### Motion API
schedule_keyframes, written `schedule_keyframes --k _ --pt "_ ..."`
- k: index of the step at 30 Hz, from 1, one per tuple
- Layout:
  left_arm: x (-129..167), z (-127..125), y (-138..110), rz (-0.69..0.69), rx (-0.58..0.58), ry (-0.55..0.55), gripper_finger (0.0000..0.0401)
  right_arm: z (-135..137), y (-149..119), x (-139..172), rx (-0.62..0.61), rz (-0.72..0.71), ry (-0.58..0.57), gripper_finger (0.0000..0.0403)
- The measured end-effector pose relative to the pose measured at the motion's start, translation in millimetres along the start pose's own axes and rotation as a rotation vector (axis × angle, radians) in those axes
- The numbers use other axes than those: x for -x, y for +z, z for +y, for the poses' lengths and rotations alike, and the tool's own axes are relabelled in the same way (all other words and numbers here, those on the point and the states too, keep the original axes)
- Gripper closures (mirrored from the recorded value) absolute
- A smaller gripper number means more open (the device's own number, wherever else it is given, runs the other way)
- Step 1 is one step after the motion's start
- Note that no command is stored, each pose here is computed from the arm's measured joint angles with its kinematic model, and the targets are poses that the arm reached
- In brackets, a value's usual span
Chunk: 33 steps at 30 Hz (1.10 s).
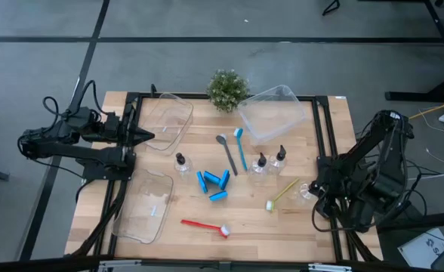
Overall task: Pick & Place Kitchen Sink Supplies
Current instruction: Put the soap dispenser into the white bin
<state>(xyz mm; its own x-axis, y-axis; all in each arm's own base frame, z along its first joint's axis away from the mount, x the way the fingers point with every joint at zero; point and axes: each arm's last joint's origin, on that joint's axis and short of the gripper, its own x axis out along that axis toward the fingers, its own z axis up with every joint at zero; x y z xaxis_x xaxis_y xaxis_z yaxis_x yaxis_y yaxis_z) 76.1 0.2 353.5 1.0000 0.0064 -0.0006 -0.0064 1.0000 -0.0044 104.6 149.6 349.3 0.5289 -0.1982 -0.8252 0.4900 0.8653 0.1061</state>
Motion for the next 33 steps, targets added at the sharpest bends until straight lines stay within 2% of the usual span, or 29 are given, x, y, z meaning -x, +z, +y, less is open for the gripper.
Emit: schedule_keyframes --k 9,18,26,33 --pt "0 0 0 -0.001 0.000 0.000 0.0393 -4 26 21 0.003 -0.155 0.067 0.0265" --pt "0 0 0 0.000 0.000 0.000 0.0388 -11 62 35 0.029 -0.251 0.046 0.0265" --pt "0 0 0 0.000 0.000 0.000 0.0393 -26 100 62 0.089 -0.379 0.034 0.0265" --pt "0 0 0 0.000 0.000 0.000 0.0388 -47 129 87 0.103 -0.555 -0.074 0.0265"
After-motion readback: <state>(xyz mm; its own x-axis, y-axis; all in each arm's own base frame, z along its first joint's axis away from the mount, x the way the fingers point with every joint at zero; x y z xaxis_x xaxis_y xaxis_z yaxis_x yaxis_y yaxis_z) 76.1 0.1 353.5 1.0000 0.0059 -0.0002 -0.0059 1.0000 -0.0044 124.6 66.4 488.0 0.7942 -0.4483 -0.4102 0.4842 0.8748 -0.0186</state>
